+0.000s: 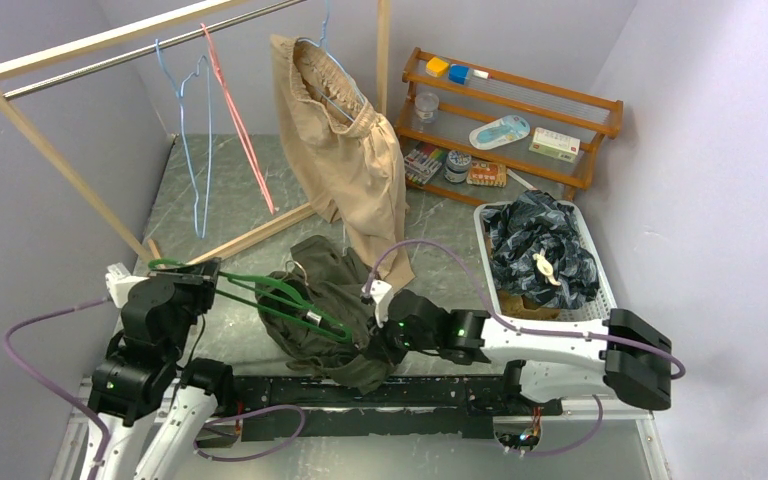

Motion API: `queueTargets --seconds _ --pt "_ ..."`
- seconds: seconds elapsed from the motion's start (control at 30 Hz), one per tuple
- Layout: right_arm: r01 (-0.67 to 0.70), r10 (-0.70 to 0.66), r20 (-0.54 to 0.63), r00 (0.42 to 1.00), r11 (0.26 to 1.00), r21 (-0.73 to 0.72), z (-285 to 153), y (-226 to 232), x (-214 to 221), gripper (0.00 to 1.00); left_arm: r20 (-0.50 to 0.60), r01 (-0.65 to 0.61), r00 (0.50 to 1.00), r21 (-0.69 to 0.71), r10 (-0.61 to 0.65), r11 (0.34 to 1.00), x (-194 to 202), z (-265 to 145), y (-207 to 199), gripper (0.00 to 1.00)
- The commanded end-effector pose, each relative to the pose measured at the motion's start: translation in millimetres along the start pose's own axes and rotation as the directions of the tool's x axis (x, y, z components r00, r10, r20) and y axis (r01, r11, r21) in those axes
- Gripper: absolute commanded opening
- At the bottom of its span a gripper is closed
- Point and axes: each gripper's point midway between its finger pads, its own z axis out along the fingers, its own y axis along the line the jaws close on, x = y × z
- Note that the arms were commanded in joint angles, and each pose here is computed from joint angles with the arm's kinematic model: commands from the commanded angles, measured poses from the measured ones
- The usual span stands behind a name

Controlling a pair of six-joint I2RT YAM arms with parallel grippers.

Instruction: Remove the shorts from the hanger

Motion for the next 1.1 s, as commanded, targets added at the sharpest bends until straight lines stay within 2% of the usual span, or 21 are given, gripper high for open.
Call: queueTargets --seconds 0.0,0.07,0.13,0.3,0.47,0.53,0.63,0.73,0.8,0.83,0.93,1.07 --pt "-0.03 0.032 -0.001 0.999 0.946 0.323 -4.7 -50.9 -11.1 0.0 0.09 0.049 0.995 0.053 -0.053 0.997 -26.6 -21.0 -21.8 0.07" --pt "-0.098 0.069 0.073 0.995 0.831 0.547 -26.5 -88.5 -19.5 0.0 0.099 0.057 0.993 0.037 -0.061 0.998 -30.2 -26.3 -18.0 0.07" --pt "-0.161 0.072 0.161 0.984 0.738 0.655 -49.8 -107.7 -30.2 0.0 0.102 0.062 0.992 0.048 -0.067 0.997 -32.7 -31.6 -18.6 0.07" --pt "-0.311 0.074 0.347 0.935 0.64 0.702 -86.0 -122.2 -49.2 0.0 0.057 0.083 0.995 0.07 -0.087 0.994 -25.2 -34.6 -18.6 0.07" --pt "-0.384 0.121 0.383 0.916 0.54 0.749 -103.1 -136.0 -29.7 0.0 -0.032 0.075 0.997 0.096 -0.072 0.993 -6.2 -29.2 -24.4 0.07" --pt "-0.357 0.132 0.343 0.93 0.548 0.756 -98.7 -135.5 -22.3 0.0 -0.058 0.078 0.996 0.095 -0.072 0.992 -0.2 -27.0 -25.1 0.07" --pt "-0.359 0.165 0.322 0.932 0.543 0.759 -95.4 -132.0 -20.9 0.12 -0.1 0.085 0.992 0.097 -0.075 0.992 9.2 -23.8 -26.4 0.07" --pt "-0.351 0.16 0.318 0.935 0.564 0.748 -94.8 -125.9 -31.5 0.16 -0.137 0.099 0.987 0.076 -0.088 0.992 17.5 -20.8 -23.9 0.07" --pt "-0.337 0.129 0.326 0.936 0.59 0.734 -96.6 -122.5 -42.4 0.24 -0.149 0.102 0.984 0.059 -0.093 0.993 20.4 -19.8 -21.4 0.07" --pt "-0.341 0.118 0.341 0.933 0.6 0.724 -98.7 -120.8 -48.2 0.32 -0.151 0.097 0.985 0.054 -0.087 0.994 21.1 -19.3 -20.8 0.07" --pt "-0.351 0.088 0.407 0.909 0.687 0.636 -102.7 -103.6 -78.0 0.51 -0.157 0.08 0.985 0.06 -0.07 0.995 22.6 -18.5 -22.6 0.07" --pt "-0.295 0.064 0.482 0.874 0.857 0.422 -107.1 -58.5 -122.5 0.57 -0.175 0.064 0.983 0.074 -0.05 0.995 27.9 -14.5 -24.7 0.07"
